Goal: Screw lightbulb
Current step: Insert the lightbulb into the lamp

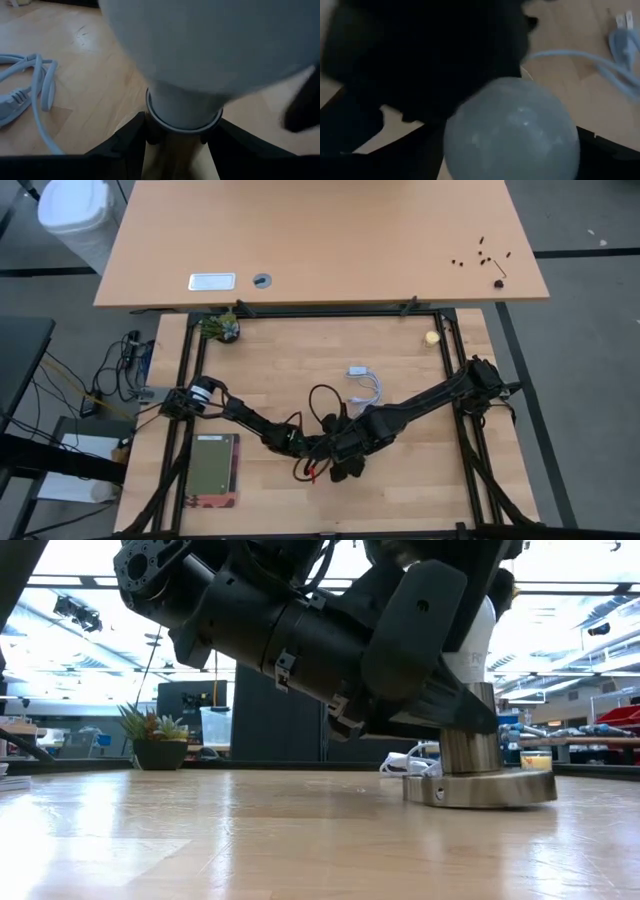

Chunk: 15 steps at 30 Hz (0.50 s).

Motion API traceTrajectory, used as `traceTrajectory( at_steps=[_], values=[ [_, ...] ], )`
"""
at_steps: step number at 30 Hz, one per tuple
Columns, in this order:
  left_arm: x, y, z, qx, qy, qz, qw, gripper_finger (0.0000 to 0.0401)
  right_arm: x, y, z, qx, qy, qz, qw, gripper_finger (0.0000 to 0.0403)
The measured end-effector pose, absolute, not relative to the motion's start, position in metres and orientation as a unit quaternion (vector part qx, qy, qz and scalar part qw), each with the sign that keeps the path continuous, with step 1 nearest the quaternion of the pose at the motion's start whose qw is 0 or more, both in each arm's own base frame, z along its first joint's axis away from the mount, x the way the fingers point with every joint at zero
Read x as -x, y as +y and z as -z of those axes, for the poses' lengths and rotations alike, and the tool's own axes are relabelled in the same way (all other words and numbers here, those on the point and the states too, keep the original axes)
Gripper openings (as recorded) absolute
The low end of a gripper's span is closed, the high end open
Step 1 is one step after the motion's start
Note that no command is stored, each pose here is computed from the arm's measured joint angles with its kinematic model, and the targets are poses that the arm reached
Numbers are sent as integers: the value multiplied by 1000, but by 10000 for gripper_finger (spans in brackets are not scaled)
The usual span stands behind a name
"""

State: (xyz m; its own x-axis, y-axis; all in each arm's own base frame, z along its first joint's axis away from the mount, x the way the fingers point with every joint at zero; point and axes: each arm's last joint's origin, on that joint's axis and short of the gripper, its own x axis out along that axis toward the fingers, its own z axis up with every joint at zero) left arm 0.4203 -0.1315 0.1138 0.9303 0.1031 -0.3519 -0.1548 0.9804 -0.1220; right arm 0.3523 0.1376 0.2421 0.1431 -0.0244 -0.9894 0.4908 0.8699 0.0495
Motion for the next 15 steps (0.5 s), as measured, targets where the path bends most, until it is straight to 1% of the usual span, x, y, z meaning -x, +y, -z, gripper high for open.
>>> traceTrajectory(
  at_steps=[5, 8, 15],
  values=[
    [-421, -131, -115, 75, 172, -68, 980, 189, -354, 139, -254, -121, 641, 107, 750, 351],
    [-420, -132, -115, 74, 172, -68, 980, 189, -353, 141, -255, -61, 648, 54, 758, 364],
    [-420, -132, -114, 62, 175, -63, 981, 189, -350, 143, -255, 79, 655, -55, 749, 381]
  ],
)
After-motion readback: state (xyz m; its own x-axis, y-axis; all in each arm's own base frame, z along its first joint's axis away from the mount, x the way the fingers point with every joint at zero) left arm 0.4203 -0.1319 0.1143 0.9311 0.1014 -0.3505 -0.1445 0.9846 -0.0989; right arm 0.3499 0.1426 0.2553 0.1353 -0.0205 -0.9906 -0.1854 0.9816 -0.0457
